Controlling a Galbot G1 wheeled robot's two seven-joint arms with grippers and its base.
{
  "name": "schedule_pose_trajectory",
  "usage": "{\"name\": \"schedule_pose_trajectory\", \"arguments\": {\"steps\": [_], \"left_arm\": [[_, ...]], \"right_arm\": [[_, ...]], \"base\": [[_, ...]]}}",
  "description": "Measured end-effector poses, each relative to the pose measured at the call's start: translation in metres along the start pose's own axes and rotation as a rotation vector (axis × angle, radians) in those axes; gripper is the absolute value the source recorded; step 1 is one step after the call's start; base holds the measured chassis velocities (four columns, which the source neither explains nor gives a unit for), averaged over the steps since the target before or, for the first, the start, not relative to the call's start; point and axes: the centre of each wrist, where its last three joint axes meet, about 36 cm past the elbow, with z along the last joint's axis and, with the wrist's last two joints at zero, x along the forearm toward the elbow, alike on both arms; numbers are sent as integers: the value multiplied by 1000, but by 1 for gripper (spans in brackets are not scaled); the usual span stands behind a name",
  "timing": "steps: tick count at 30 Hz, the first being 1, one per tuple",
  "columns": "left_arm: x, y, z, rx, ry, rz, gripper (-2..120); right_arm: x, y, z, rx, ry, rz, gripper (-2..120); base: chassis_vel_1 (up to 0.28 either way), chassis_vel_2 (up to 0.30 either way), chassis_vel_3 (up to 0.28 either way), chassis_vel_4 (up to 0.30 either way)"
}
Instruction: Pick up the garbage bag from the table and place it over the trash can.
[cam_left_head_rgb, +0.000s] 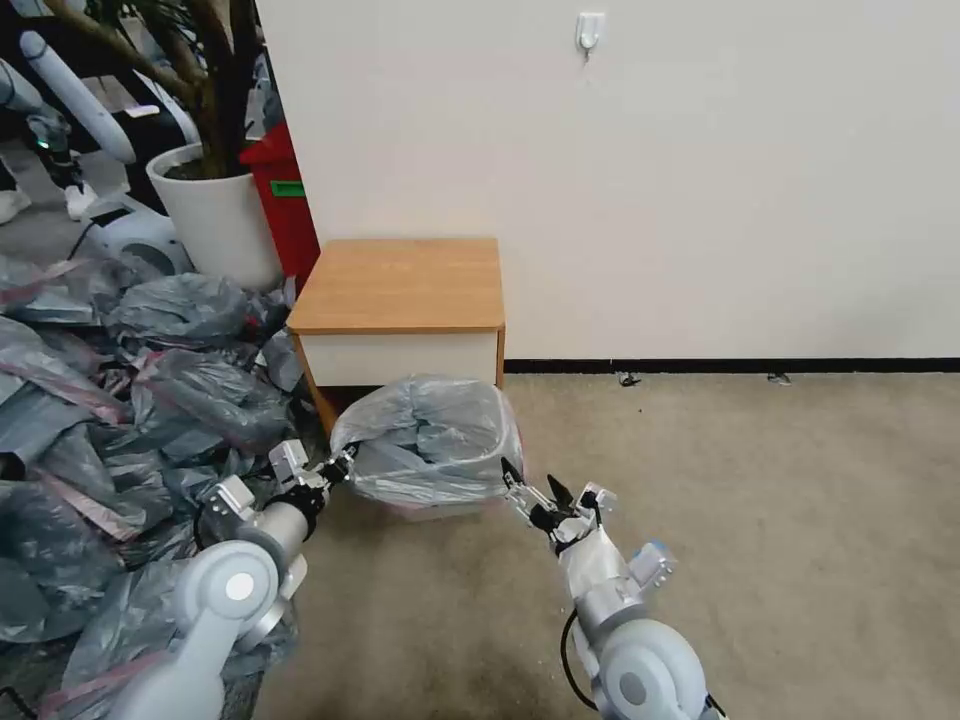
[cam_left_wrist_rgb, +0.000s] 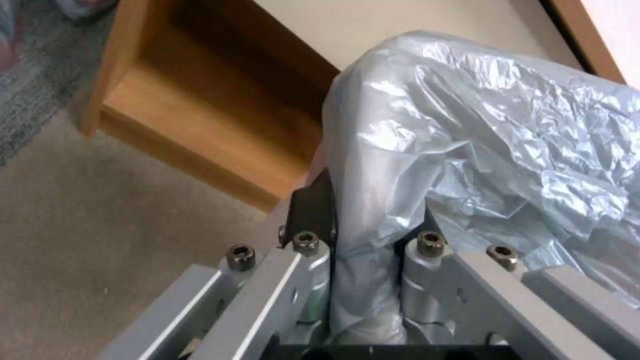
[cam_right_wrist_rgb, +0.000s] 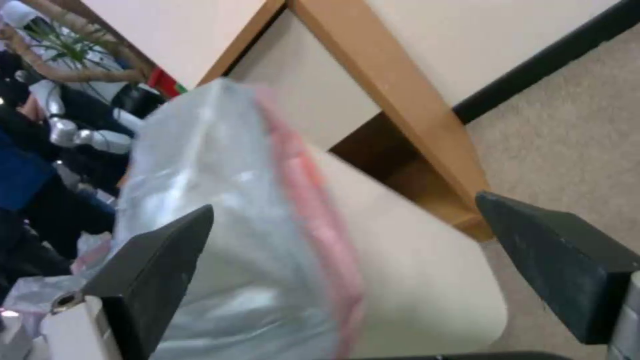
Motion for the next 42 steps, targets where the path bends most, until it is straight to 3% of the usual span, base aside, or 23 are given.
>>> {"name": "schedule_pose_trajectory", "arguments": {"steps": [6, 14, 20, 26, 30, 42], "left_arm": [[2, 14, -12, -16, 26, 52, 9], [4, 54, -36, -42, 34, 118, 9], [9, 80, -43, -34, 33, 196, 9], [15, 81, -41, -53, 36, 261, 9], [16, 77, -41, -79, 26, 291, 9], [14, 70, -28, -131, 35, 316, 9]], "right_arm": [[-5, -12, -16, -24, -4, -25, 100], [-2, -32, -30, -143, 0, -201, 100], [-11, -62, -20, -167, 34, -496, 100], [-20, -88, -19, -142, 126, -661, 100], [-25, -98, -19, -119, 171, -693, 100], [-34, -100, -23, -95, 191, -704, 100]], "base": [[0, 0, 0, 0], [0, 0, 0, 0], [0, 0, 0, 0], [0, 0, 0, 0], [0, 0, 0, 0], [0, 0, 0, 0]]}}
